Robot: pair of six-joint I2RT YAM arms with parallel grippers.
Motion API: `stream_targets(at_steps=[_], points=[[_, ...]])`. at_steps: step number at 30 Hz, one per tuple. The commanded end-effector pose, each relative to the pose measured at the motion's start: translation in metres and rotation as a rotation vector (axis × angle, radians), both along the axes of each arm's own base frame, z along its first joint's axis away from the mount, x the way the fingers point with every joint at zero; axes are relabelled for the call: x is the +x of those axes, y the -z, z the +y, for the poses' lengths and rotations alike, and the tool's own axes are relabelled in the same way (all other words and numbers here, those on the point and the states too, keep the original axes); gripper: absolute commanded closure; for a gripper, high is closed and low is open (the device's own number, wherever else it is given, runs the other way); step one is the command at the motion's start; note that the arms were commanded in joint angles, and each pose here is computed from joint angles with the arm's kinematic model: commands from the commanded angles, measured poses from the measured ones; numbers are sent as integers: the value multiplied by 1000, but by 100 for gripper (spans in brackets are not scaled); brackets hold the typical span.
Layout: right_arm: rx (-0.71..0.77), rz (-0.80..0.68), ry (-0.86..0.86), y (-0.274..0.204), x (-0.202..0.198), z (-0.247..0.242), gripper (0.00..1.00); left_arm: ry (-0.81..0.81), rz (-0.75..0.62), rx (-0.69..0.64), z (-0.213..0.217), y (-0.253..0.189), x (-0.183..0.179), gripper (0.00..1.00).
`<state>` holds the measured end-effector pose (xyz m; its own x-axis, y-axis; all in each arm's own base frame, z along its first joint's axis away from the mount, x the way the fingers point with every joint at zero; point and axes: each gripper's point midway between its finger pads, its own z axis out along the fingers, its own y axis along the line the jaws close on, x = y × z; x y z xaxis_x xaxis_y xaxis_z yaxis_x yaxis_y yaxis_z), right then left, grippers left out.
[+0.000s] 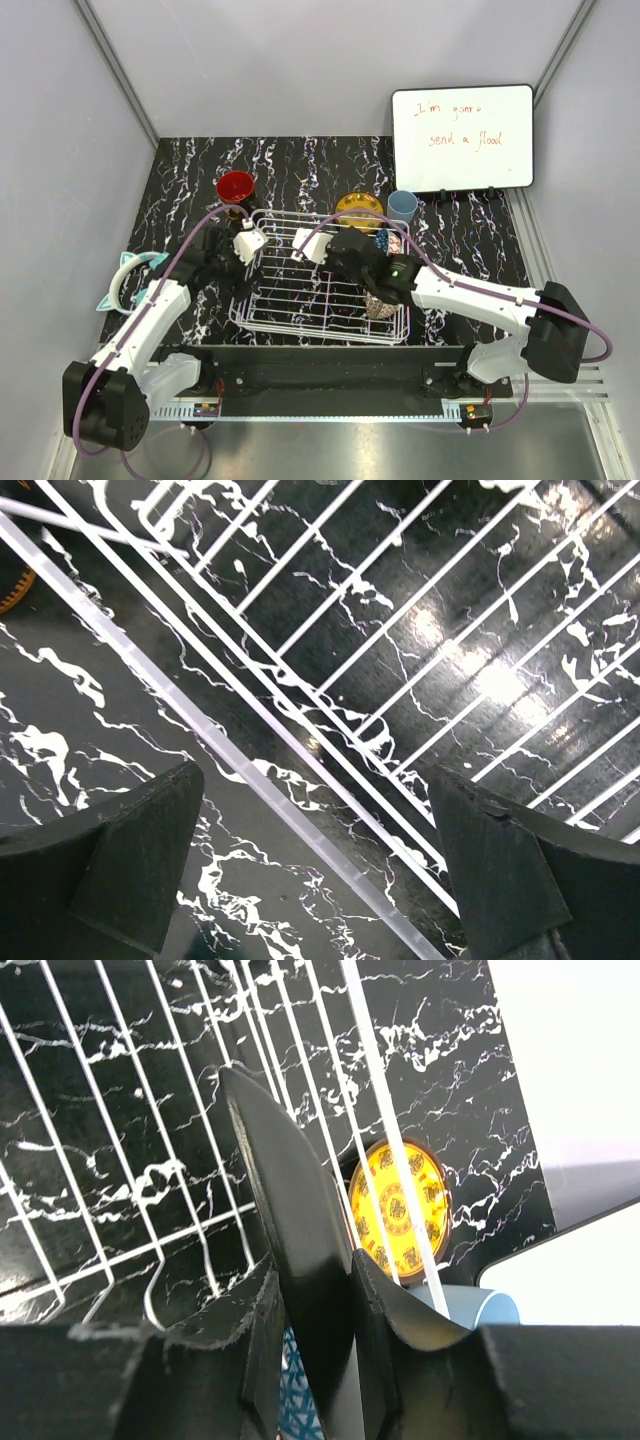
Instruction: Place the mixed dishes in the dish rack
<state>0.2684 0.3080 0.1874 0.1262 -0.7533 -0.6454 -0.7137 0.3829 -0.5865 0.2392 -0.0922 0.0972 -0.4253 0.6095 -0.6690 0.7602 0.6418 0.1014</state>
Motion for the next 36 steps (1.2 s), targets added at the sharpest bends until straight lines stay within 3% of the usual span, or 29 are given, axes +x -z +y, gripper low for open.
stream_targets(at_steps=[1, 5, 10, 12, 18, 22, 28, 32, 33, 36], points=[[89, 23, 40, -1, 16, 1, 71, 5, -56, -8, 1, -5, 6, 1], [101, 45, 61, 10, 26, -6, 71, -2, -51, -7, 3, -1, 4, 1], [81, 17, 72, 7, 33, -9, 90, -8, -45, -14, 2, 2, 6, 1], [61, 1, 79, 8, 35, -12, 90, -11, -47, -19, 1, 0, 8, 1], [33, 27, 92, 25, 32, -19, 80, -12, -51, -22, 1, -2, 13, 1], [15, 36, 116, 34, 33, -23, 65, -7, -44, -26, 0, -1, 14, 1], [-2, 53, 122, 42, 32, -25, 56, -7, -48, -31, -1, -2, 16, 1], [-17, 73, 128, 40, 28, -30, 65, -9, -46, -38, -2, -2, 16, 1], [-15, 71, 131, 38, 28, -30, 77, -8, -47, -41, -3, -2, 16, 1], [-7, 55, 141, 30, 30, -32, 100, -10, -43, -43, -3, -1, 16, 1]])
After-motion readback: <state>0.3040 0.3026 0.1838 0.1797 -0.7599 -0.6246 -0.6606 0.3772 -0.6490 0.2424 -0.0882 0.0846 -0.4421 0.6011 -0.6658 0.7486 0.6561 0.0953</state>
